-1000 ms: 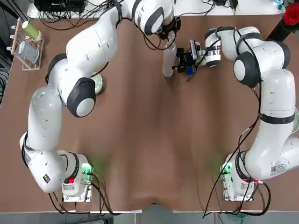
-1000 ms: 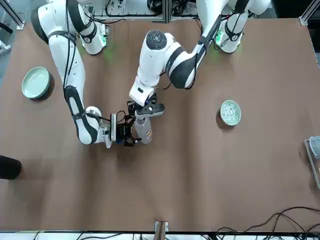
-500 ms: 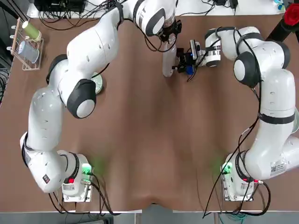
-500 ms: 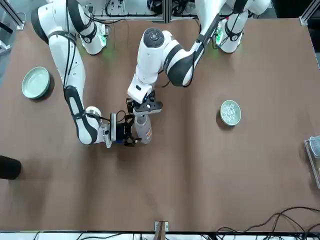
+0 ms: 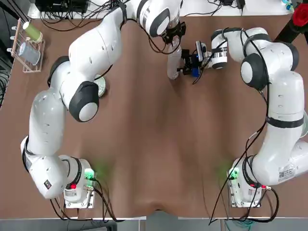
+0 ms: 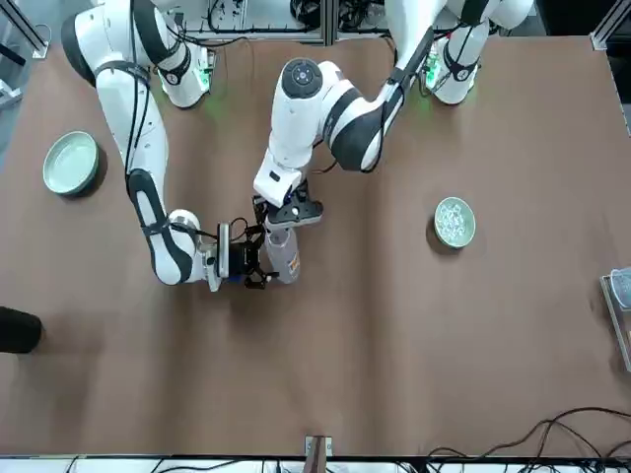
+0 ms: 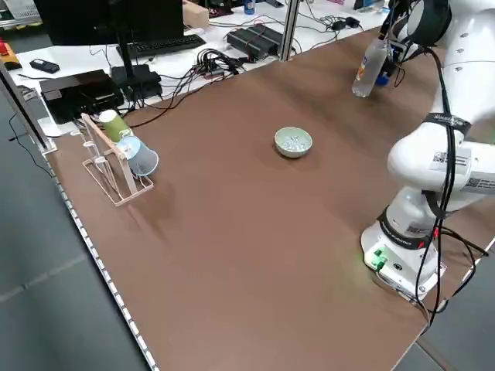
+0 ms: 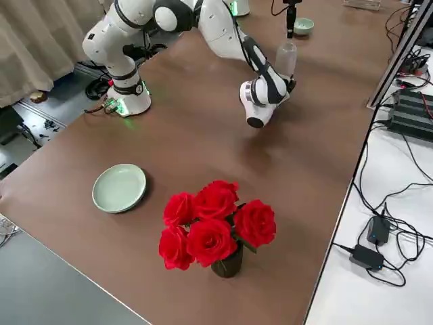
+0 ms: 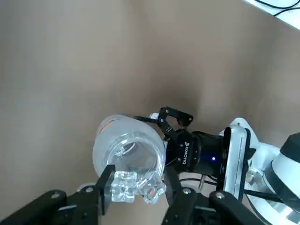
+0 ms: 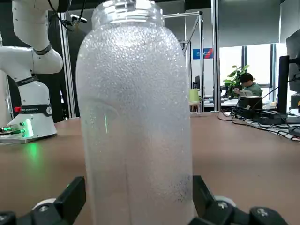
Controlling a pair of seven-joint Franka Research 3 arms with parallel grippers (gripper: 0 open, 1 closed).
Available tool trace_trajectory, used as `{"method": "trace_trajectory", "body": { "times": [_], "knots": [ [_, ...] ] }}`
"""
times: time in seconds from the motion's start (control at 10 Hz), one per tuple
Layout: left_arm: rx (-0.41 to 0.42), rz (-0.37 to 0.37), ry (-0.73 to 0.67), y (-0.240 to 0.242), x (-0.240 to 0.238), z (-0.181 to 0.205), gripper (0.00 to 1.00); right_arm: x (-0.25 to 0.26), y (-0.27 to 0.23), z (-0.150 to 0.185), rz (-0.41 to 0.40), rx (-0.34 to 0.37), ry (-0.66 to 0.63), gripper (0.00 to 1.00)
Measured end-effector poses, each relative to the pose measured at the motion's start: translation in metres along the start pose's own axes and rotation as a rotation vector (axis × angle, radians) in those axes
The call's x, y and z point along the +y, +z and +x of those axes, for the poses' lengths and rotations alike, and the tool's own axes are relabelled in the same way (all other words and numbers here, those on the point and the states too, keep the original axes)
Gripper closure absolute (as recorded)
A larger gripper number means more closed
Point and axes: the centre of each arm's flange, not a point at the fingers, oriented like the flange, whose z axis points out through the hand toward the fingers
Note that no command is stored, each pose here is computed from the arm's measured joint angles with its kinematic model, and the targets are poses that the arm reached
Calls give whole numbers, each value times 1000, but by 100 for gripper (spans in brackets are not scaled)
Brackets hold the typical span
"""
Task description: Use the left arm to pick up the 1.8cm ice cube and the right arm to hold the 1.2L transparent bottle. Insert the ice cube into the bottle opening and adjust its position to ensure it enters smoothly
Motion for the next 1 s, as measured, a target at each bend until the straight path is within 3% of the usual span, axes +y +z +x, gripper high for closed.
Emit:
{"method": "trace_trajectory", "body": {
  "times": [0.4, 0.5, 0.7, 1.0],
  "knots": [
    [0, 3, 3, 1, -1, 1, 49, 0, 0, 0, 0, 0, 0, 0],
    [0, 3, 4, 1, -1, 1, 42, 0, 0, 0, 0, 0, 0, 0],
    [0, 4, 5, 2, -1, 1, 13, 0, 0, 0, 0, 0, 0, 0],
    [0, 4, 5, 2, -1, 0, 12, 0, 0, 0, 0, 1, 0, 0]
  ]
}}
